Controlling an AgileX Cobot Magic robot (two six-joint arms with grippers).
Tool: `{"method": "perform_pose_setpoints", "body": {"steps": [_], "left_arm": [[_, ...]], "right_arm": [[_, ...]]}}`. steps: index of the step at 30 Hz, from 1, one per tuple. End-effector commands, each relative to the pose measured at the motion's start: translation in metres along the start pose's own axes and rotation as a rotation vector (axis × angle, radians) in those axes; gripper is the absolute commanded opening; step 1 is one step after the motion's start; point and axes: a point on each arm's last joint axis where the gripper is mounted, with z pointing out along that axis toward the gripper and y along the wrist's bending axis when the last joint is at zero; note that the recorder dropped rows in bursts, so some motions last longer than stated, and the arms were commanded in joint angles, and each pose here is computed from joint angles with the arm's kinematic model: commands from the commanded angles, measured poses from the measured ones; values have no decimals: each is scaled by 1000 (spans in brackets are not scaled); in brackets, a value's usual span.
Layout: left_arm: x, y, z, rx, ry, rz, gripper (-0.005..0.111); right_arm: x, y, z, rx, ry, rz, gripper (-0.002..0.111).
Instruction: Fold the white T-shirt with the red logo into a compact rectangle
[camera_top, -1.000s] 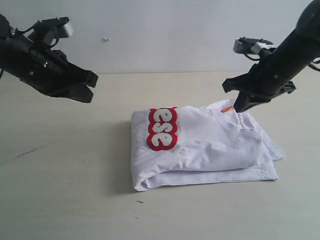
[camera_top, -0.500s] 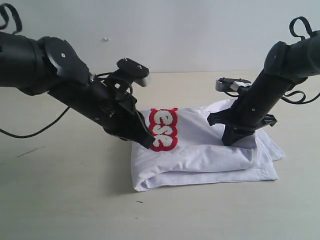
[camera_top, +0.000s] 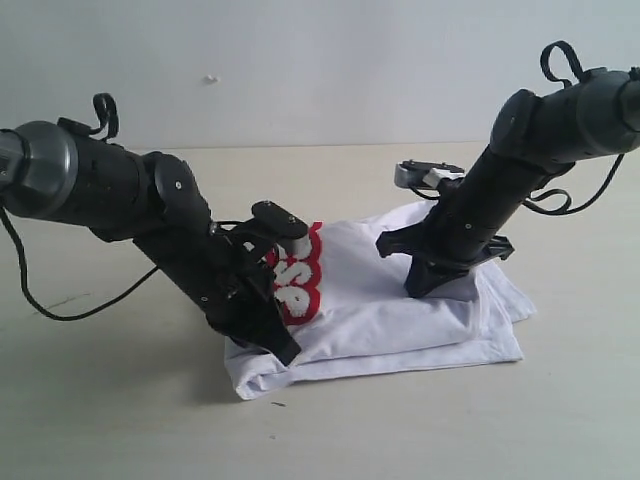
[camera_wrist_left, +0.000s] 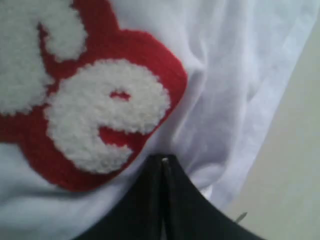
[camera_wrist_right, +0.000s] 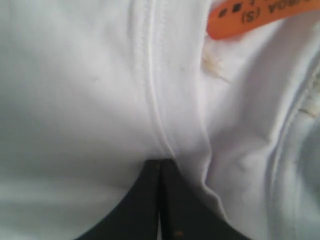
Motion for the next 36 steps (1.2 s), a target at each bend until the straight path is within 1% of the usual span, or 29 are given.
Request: {"method": "perform_pose_setpoints", "body": {"steps": [1,2,4,6,8,10,11,14,15,16,17,19,20,21,22,24,27,28,29,30,32,34,36], "left_arm": [[9,25,-15,-114,71,-64,0],[11,32,-19,-136,72,-89,0],[16,50,-29,-181,55,-173,0],[22,67,-37,-198,30,-256,0],[27,80,-42,-198,7,-331,0],[33,88,-46,-173,5,-393,0],[35,88,-46,-163,17,-396,0],[44,81,-37,-94,133,-398,0],[46,80,-35,-79,161,-389,0],[48,77,-32,-62,198,-349,0],[48,76,-33,-69,198,-353,0],[41,74,-47,-96,141,-341,0],[33,72,-62,-125,72,-334,0],[30,72,-68,-137,41,-332,0],[22,70,-82,-165,-50,-336,0],[11,67,-91,-177,-161,-340,0],[-8,59,-92,-176,-312,-321,0],[-14,54,-86,-180,-346,-291,0],[-24,44,-73,-172,-387,-280,0],[-29,40,-65,-171,-398,-277,0],[-34,34,-46,-153,-371,-263,0],[-38,32,-31,-118,-335,-256,0],[-39,34,-16,-95,-301,-268,0]], "right_arm": [[8,17,10,-104,72,-2,0],[8,20,9,-118,74,0,0],[10,26,10,-141,95,-5,0],[12,31,12,-147,111,-19,0],[12,34,12,-148,110,-42,0],[9,34,6,-136,74,-57,0],[8,32,2,-123,57,-63,0],[1,27,-6,-85,-15,-68,0],[1,27,-7,-82,-24,-68,0],[-2,27,-8,-79,-37,-73,0],[-3,28,-9,-79,-43,-77,0],[-8,31,-17,-74,-62,-106,0],[-12,33,-28,-56,-86,-137,0],[-14,34,-33,-43,-102,-151,0],[-17,35,-45,-12,-149,-153,0],[-20,35,-56,21,-198,-133,0],[-21,34,-70,81,-244,-114,0],[-21,33,-73,99,-251,-105,0],[-21,32,-78,127,-260,-91,0],[-21,31,-79,140,-261,-62,0],[-20,28,-80,147,-260,10,0],[-19,25,-81,148,-256,21,0],[-18,24,-81,149,-237,16,0]]}}
